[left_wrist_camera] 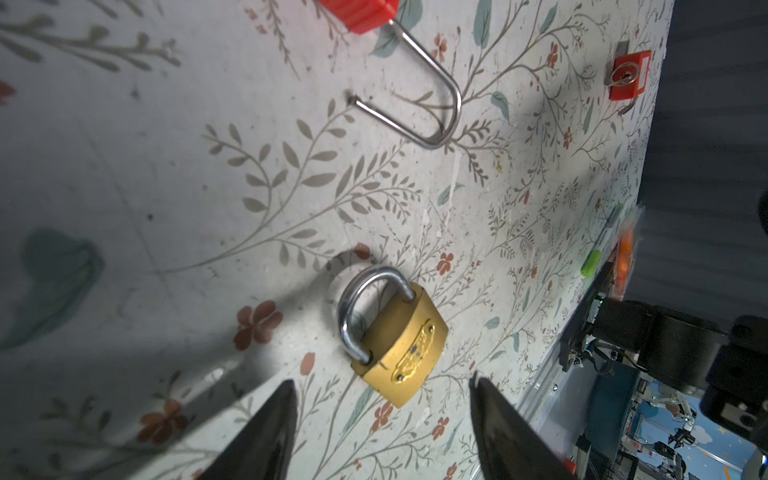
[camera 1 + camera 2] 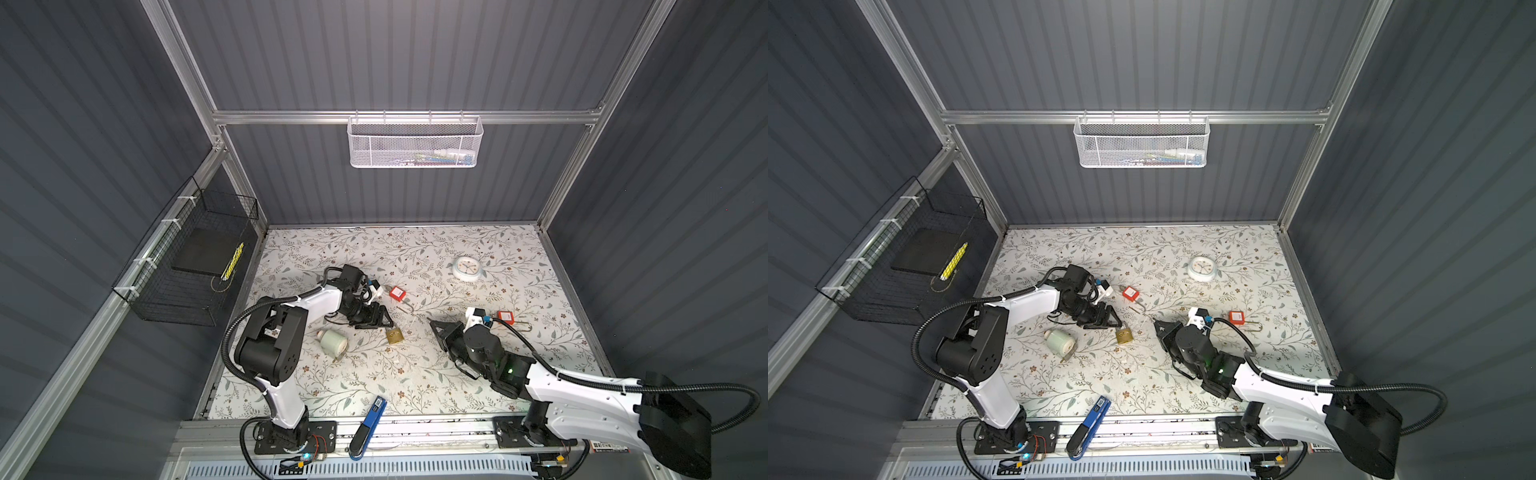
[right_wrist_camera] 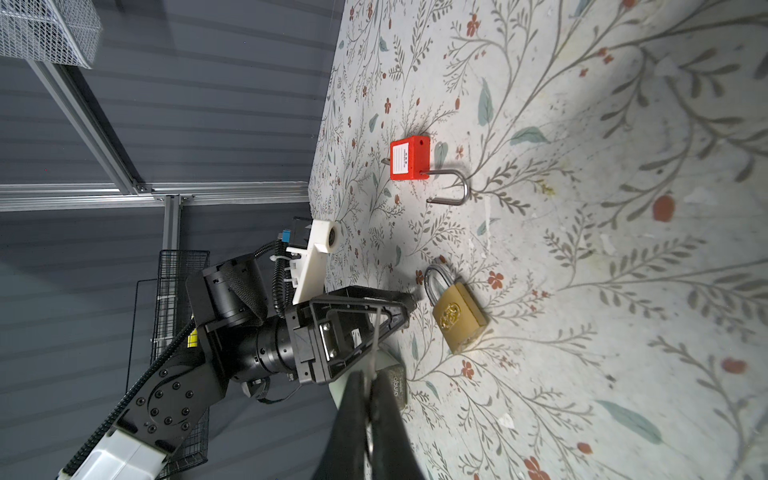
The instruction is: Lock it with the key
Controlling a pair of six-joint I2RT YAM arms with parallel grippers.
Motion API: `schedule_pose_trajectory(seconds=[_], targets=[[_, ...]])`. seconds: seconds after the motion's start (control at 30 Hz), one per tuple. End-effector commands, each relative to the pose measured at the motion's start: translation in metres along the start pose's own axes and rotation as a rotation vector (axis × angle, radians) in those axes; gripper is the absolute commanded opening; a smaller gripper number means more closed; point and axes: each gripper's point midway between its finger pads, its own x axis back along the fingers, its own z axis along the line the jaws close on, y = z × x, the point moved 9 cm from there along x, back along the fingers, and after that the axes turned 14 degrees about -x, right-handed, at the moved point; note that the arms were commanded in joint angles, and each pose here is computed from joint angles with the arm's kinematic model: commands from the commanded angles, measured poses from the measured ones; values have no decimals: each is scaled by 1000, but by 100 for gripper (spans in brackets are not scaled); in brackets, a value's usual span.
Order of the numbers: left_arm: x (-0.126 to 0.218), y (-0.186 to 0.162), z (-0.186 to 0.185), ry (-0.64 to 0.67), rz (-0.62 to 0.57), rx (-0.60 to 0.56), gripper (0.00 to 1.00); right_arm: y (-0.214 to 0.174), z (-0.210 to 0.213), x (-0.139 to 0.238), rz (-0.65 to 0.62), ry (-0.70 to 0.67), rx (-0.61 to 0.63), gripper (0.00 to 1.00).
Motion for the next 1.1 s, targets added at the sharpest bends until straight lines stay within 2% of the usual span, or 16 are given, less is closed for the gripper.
schedule_pose_trajectory(seconds=[0.0, 0.63, 1.07], targets=[[-1, 4, -6, -43, -23, 5, 68, 1, 2, 2, -14, 19, 12, 0], [-22, 10, -12, -114, -2, -16, 69, 4, -5, 3, -36, 10, -30, 0], [-21, 12, -9, -65, 0, -31, 69, 5, -7, 2, -36, 11, -39, 0]])
